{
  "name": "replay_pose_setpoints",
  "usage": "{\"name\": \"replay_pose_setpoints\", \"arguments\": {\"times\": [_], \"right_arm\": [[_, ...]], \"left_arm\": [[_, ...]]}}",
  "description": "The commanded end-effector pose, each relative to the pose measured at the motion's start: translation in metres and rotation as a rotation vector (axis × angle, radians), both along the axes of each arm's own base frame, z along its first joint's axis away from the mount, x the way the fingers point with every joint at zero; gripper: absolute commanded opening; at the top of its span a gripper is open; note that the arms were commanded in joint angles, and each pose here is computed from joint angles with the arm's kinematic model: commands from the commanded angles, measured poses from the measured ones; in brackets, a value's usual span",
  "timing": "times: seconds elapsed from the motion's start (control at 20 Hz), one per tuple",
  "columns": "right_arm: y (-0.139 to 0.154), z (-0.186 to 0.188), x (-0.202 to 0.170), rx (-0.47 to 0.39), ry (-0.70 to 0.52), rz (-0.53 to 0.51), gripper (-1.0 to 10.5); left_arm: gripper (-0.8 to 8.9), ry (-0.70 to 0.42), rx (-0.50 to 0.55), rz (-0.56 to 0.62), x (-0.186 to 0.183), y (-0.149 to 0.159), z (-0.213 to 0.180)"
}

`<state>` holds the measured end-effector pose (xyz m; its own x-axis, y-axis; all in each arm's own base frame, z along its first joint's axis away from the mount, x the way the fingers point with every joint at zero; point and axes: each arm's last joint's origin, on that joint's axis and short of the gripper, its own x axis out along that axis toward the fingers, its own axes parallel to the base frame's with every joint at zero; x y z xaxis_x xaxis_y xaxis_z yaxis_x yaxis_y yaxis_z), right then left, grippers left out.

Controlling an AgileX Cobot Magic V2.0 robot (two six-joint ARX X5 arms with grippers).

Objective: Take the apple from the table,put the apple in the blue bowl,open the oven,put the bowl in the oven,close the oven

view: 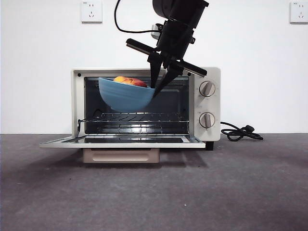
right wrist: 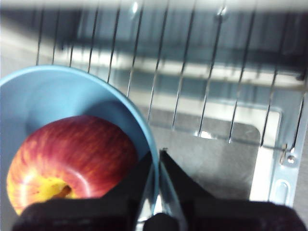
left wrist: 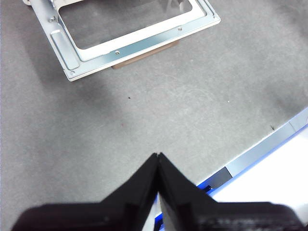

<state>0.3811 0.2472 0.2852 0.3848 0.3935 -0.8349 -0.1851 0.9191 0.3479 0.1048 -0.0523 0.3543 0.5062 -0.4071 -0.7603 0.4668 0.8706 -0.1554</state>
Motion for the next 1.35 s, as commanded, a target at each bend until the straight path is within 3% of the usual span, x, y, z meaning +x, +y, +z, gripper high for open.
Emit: {"name": "replay_pose_setpoints", "arguments": {"times": [0.05, 0.45, 0.8, 1.2, 1.35], "right_arm": [[-0.006, 0.0, 0.009, 0.05, 0.022, -0.085, -0.1], [-0.04, -0.003, 0.026, 0.006, 0.043, -0.247, -0.1], [-0.048, -0.016, 0.032, -0.05, 0.074, -0.283, -0.1], [-0.047, -0.021, 0.035, -0.049, 0.08, -0.282, 0.1], [-0.048, -0.021, 0.035, -0.063, 0.075, -0.291, 1.4]], "left_arm": [[-0.05, 0.003, -0.002, 0.002, -0.001, 0.0, -0.002], [-0.05, -0.003, -0.005, 0.002, -0.001, 0.0, -0.001], [-0.05, -0.004, -0.003, 0.0, -0.001, 0.0, -0.001], [-0.05, 0.001, 0.0, 0.0, -0.001, 0.0, -0.002], [-0.05, 0.002, 0.0, 0.0, -0.001, 0.0, -0.002]]}}
